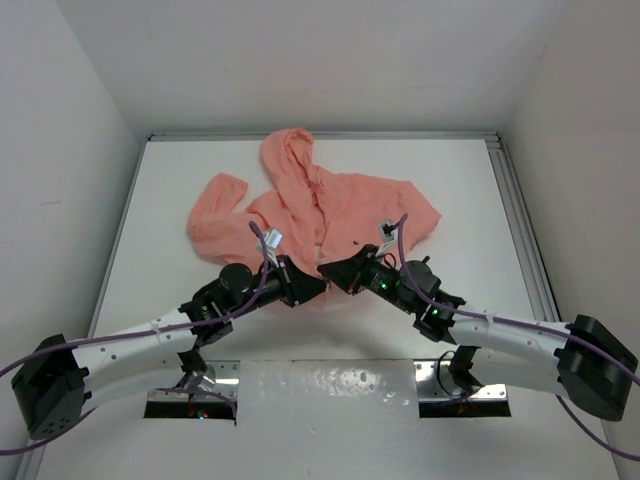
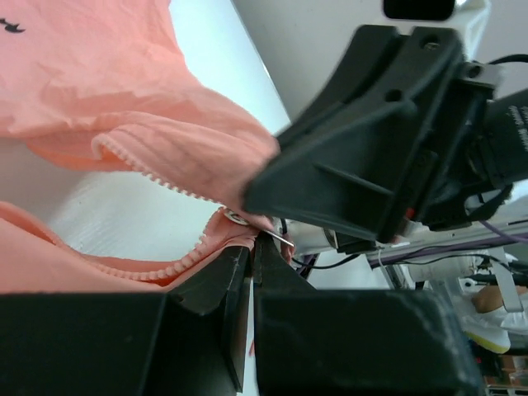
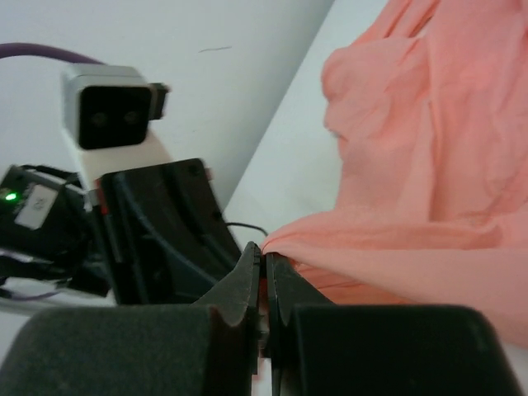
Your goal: Zip up the jacket
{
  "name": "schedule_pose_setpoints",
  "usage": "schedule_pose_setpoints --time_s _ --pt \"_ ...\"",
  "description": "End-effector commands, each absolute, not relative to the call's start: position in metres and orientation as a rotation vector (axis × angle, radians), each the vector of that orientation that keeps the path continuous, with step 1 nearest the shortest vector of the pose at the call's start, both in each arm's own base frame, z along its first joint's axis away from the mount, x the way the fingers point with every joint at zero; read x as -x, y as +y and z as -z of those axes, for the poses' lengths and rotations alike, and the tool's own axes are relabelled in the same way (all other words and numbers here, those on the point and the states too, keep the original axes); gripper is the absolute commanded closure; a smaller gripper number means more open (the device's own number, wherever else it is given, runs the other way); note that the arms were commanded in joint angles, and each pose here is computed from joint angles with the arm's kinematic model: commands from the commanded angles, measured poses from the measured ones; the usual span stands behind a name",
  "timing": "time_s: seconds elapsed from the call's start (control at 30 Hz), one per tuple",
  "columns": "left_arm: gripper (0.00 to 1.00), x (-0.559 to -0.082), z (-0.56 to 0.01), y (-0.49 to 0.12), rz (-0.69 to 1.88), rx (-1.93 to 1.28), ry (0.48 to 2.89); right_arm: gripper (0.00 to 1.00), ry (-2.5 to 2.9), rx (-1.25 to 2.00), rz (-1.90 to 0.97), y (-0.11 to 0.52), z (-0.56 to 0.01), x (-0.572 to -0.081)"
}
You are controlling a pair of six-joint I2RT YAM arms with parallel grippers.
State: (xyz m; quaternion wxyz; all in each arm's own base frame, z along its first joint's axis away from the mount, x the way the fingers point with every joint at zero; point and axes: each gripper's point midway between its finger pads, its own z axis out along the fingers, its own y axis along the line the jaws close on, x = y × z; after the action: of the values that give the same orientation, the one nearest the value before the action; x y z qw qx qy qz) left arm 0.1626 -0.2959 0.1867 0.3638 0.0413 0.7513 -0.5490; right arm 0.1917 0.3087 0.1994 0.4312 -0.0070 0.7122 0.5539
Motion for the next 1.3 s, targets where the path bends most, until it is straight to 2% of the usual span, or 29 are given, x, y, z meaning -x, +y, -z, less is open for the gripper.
schedule_pose_setpoints --time_s 0.0,0.37,0.7,0.93,1.2,1.27 --pt "1.0 -0.151 -0.228 -0.3 1.5 -0.222 1.793 1.0 1.703 -0.022 -1.27 0.302 -0.213 -0.216" --pt "1.0 -0.137 -0.229 -0.289 1.535 -0.237 1.767 1.0 1.669 -0.056 -1.081 0.283 -0.206 -0.238" --pt "1.0 -0.132 -0.235 -0.291 1.56 -0.288 1.742 1.0 1.612 -0.111 -1.104 0.263 -0.184 -0.23" --pt "1.0 -0.119 -0.187 -0.304 1.583 -0.36 1.938 1.0 1.589 -0.111 -1.116 0.263 -0.187 -0.23" --pt "1.0 -0.118 -0.154 -0.301 1.529 -0.373 2.02 1.0 1.602 -0.087 -1.114 0.273 -0.202 -0.234" --pt "1.0 -0.12 -0.154 -0.299 1.508 -0.37 2.013 1.0 1.662 -0.078 -1.085 0.273 -0.191 -0.233"
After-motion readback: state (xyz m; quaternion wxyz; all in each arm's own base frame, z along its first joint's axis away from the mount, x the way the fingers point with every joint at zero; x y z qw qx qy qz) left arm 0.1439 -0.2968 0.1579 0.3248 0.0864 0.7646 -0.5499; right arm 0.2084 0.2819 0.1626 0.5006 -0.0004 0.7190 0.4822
